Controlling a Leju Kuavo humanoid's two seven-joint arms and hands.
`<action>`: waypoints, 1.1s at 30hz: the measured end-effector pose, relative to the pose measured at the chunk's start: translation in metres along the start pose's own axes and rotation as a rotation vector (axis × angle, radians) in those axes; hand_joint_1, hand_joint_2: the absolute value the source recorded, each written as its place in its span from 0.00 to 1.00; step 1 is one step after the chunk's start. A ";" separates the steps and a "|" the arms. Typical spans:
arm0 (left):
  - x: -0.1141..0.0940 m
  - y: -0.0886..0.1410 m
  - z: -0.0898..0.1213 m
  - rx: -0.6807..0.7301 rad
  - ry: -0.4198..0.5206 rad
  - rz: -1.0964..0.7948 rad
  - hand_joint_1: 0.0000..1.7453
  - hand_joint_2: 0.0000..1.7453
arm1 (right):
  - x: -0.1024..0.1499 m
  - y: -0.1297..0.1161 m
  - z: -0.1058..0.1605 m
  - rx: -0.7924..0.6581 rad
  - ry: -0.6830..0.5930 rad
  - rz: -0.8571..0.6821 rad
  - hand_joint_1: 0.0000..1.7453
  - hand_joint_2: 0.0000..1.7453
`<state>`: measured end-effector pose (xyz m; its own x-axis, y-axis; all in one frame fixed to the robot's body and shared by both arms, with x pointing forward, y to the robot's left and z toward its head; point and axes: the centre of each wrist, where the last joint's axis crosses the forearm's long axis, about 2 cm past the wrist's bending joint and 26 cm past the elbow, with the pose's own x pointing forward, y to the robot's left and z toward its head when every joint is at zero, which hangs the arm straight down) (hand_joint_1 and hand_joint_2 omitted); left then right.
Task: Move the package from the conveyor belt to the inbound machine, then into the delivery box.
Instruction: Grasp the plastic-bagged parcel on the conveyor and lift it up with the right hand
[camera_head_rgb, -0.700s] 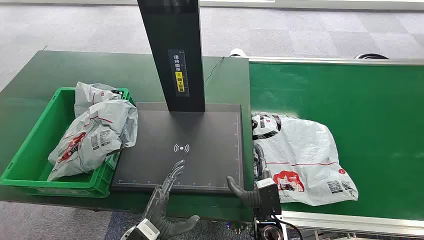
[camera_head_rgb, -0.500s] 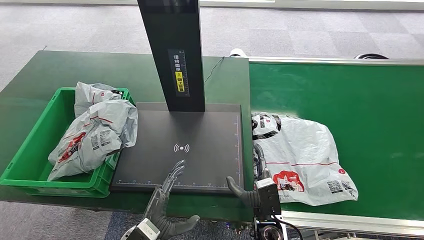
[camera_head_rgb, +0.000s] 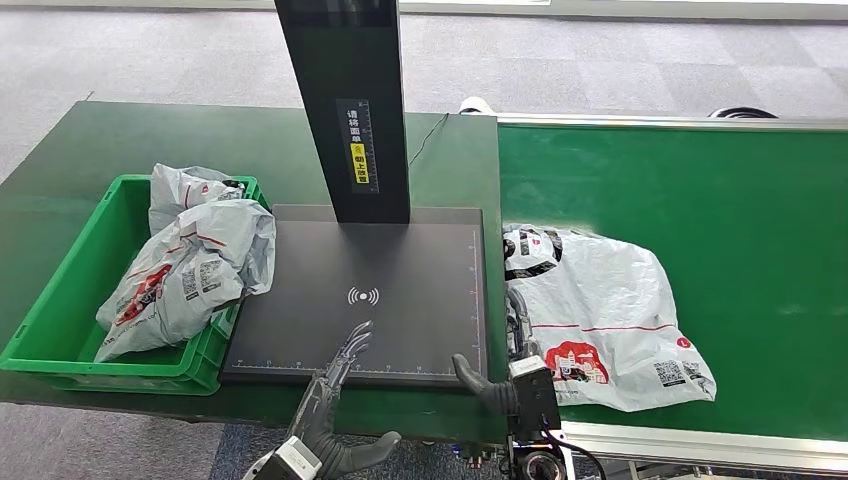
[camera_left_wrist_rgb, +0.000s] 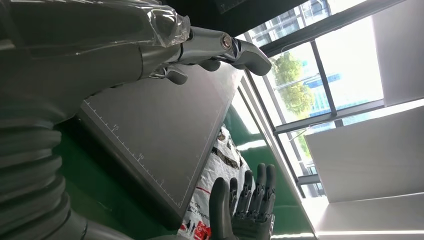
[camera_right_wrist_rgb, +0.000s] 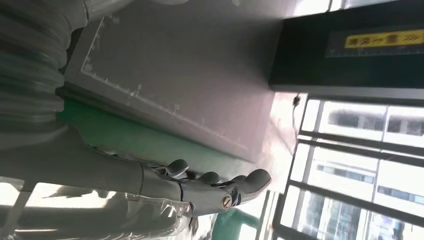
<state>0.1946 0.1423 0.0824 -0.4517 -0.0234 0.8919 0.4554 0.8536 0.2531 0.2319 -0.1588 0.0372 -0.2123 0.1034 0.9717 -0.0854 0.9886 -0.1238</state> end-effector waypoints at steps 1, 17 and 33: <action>0.000 0.000 0.000 0.001 0.000 -0.001 0.00 1.00 | 0.000 -0.001 0.000 -0.020 0.008 0.066 0.00 1.00; 0.000 -0.001 0.001 -0.004 -0.001 0.013 0.00 1.00 | -0.008 -0.107 -0.047 -0.314 0.258 1.056 0.00 1.00; -0.001 -0.003 0.003 -0.036 -0.020 0.068 0.00 1.00 | -0.044 -0.210 -0.069 -0.086 0.647 0.714 0.00 1.00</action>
<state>0.1915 0.1408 0.0799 -0.4340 0.0445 0.8998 0.5129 0.8333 0.2062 0.3258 -0.3630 0.0346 0.3930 0.6976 0.5991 -0.0670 0.6715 -0.7379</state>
